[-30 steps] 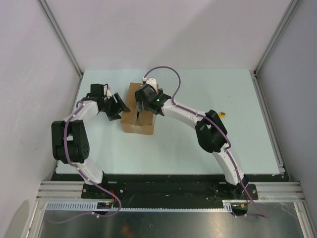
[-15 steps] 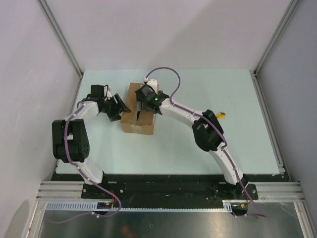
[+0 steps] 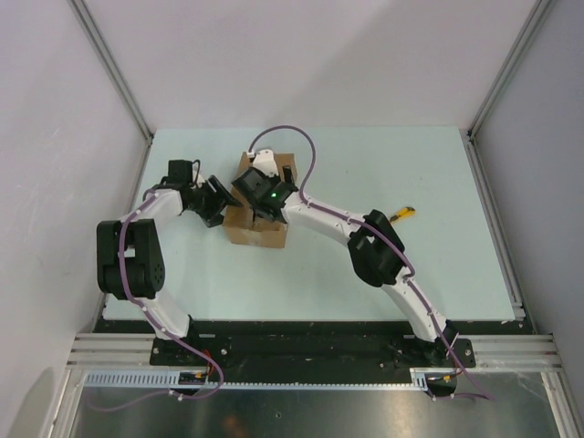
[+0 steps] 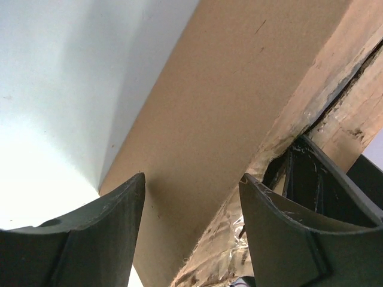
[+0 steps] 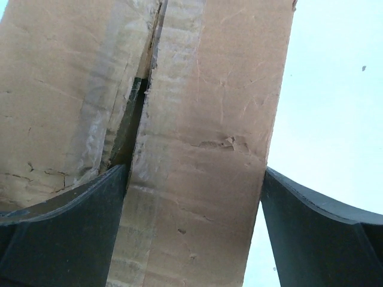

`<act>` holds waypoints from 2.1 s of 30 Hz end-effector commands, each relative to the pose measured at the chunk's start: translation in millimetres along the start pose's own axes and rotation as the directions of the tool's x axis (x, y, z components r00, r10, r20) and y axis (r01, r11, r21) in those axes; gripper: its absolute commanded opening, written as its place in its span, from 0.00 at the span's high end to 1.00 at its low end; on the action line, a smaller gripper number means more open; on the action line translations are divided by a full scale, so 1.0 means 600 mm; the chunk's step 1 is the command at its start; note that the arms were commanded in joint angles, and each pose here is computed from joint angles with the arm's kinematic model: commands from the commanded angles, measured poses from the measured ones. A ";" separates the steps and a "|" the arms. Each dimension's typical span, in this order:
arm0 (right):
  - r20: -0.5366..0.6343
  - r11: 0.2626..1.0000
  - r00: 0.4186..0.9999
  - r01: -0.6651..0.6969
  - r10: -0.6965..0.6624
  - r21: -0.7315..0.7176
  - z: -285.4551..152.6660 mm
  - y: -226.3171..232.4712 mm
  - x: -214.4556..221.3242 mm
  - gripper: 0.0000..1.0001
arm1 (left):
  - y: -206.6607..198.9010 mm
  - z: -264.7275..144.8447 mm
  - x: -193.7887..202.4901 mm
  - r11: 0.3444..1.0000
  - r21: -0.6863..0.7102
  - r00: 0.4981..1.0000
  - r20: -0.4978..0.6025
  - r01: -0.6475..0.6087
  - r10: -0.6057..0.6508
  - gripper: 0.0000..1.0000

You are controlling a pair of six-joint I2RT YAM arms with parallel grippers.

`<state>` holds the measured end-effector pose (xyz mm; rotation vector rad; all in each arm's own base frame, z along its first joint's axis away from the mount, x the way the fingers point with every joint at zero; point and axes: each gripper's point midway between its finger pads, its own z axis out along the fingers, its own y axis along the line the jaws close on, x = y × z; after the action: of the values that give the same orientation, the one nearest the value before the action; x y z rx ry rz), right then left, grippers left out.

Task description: Unpack the express box

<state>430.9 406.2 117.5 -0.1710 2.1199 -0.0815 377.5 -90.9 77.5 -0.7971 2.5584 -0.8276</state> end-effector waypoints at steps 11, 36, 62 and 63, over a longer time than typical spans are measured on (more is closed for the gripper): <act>0.163 0.992 0.979 -0.127 0.126 -0.005 -0.082 -0.066 -0.164 0.09 | 0.069 0.013 0.022 0.983 -0.163 0.996 -0.005 0.086 -0.088 0.32; 0.152 0.997 0.988 0.036 -0.025 -0.069 -0.073 0.003 -0.131 0.04 | 0.059 0.012 0.030 0.990 -0.126 0.997 -0.037 0.063 -0.069 0.32; 0.039 0.982 0.982 0.187 -0.186 -0.019 -0.037 -0.059 -0.087 0.09 | 0.055 0.008 0.023 0.991 -0.113 0.997 -0.031 0.069 -0.073 0.29; 0.043 0.984 0.983 0.179 -0.178 -0.014 -0.040 -0.068 -0.094 0.09 | 0.055 0.006 0.023 0.991 -0.112 0.997 -0.029 0.070 -0.074 0.29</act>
<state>436.6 406.4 131.9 -0.4303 2.0925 -0.1532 374.8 -94.6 76.3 -0.8456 2.5581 -0.8505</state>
